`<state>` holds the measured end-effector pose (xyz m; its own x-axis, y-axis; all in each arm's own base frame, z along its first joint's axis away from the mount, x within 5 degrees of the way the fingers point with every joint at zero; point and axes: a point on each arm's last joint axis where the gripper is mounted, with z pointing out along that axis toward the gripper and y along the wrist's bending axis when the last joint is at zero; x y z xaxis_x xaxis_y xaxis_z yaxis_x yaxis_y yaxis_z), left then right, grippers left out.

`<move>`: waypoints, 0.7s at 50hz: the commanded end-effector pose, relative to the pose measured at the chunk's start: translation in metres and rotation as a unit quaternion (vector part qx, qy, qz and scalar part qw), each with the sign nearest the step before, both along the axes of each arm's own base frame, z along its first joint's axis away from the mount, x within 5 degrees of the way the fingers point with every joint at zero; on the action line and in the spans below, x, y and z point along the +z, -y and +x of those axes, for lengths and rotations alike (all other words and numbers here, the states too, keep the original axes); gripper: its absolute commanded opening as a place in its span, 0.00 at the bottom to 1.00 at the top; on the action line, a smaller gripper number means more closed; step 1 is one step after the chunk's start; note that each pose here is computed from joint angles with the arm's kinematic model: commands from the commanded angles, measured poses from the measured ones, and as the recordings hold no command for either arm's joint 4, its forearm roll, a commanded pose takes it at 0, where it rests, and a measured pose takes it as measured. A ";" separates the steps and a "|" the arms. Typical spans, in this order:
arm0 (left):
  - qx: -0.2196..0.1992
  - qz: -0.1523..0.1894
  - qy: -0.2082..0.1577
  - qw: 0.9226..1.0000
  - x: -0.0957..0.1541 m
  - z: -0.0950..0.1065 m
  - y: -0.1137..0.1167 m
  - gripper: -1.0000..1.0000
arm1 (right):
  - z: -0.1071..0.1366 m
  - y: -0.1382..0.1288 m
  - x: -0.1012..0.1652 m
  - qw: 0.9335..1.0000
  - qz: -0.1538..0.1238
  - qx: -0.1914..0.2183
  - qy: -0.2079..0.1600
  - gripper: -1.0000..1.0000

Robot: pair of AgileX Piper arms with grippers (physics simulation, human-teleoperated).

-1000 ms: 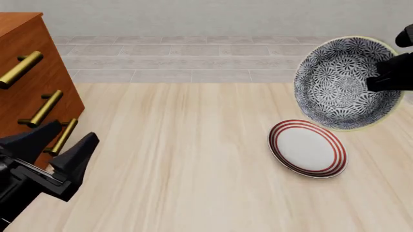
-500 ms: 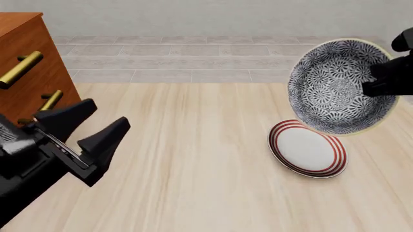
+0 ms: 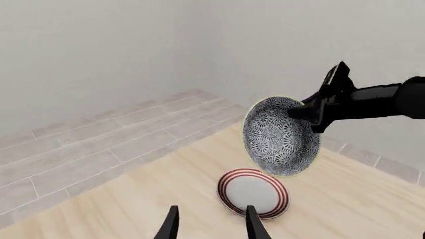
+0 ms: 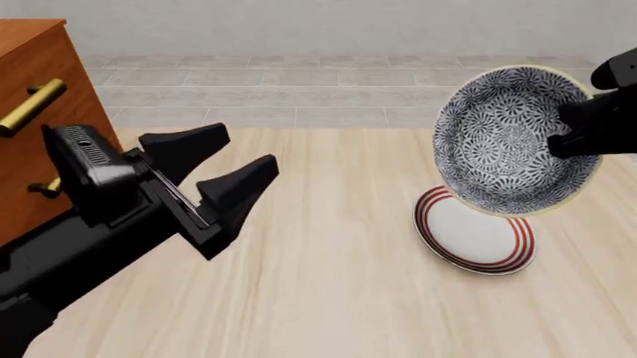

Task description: Put the bowl on top of the cabinet.

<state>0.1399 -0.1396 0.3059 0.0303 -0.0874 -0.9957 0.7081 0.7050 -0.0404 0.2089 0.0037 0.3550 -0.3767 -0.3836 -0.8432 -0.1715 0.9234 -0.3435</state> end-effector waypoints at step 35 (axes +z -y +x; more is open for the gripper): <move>-0.105 -0.025 -0.024 0.994 0.032 -0.009 0.058 1.00 | 0.015 -0.048 -0.003 0.995 0.007 0.103 0.006 0.00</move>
<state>0.1308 -0.1907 0.3342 -0.0243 -0.1285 -0.9914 0.8261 0.5559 -0.0923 0.2226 0.0423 0.3525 -0.2997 -0.4373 -0.8479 -0.3208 0.8832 -0.3420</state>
